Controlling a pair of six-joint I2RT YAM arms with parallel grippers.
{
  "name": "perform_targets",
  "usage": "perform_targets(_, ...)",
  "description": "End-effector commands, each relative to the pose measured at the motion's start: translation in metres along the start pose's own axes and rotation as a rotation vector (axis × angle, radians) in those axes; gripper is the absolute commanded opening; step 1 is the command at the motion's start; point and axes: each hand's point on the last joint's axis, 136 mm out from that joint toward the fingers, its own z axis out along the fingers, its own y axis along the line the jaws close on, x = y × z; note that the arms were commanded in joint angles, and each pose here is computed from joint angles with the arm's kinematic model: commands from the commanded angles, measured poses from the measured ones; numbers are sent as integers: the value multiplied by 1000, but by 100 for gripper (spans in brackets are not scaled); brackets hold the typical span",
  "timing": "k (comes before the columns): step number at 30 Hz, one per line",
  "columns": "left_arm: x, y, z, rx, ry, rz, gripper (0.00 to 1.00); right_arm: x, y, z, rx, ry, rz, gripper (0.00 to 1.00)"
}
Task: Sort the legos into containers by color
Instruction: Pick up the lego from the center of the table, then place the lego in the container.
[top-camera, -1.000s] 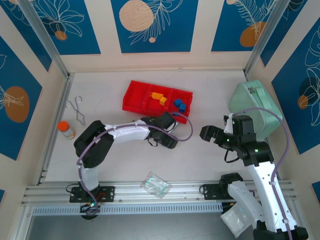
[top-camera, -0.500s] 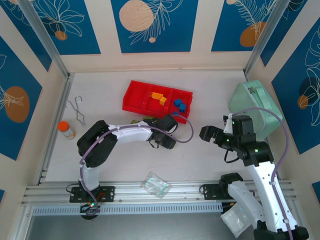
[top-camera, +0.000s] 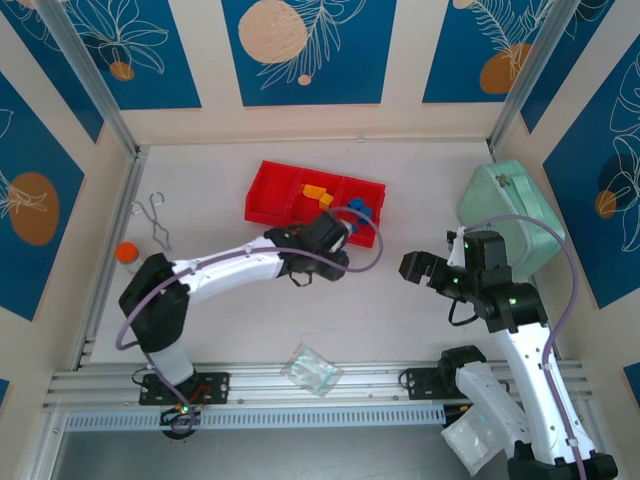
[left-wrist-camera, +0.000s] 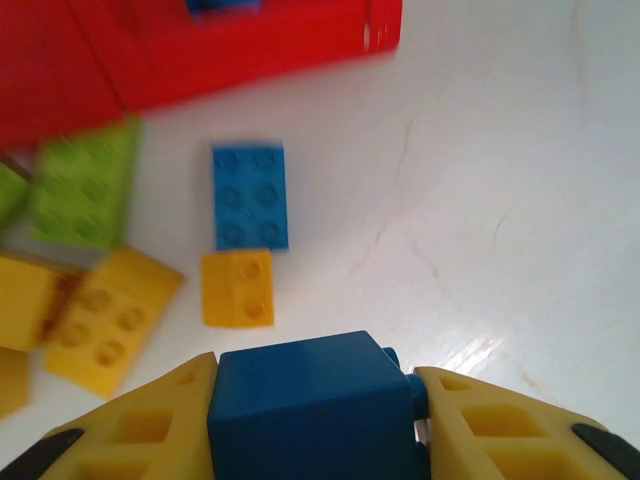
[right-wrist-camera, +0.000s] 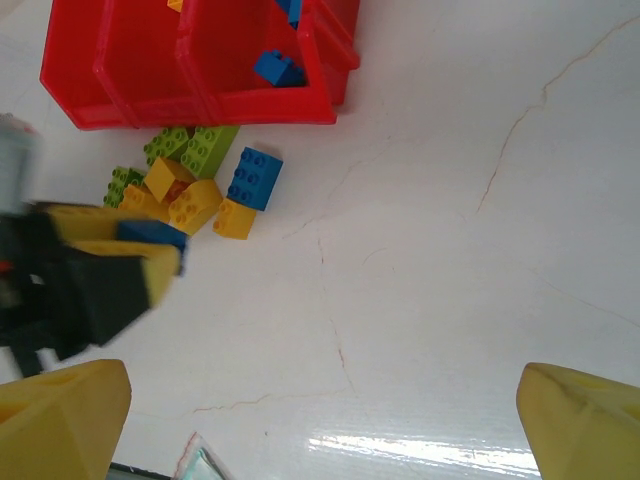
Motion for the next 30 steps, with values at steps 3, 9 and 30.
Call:
perform_targets(3, -67, 19, -31, -107, -123, 78, 35, 4, -1, 2, 0, 13, 7, 99)
perform_targets(9, -120, 25, 1, -80, -127, 87, 36, 5, -1, 0, 1, 13, 5, 99)
perform_targets(30, -139, 50, 96, -167, -17, 27, 51, 12, 9, -3, -46, 3, -55, 99)
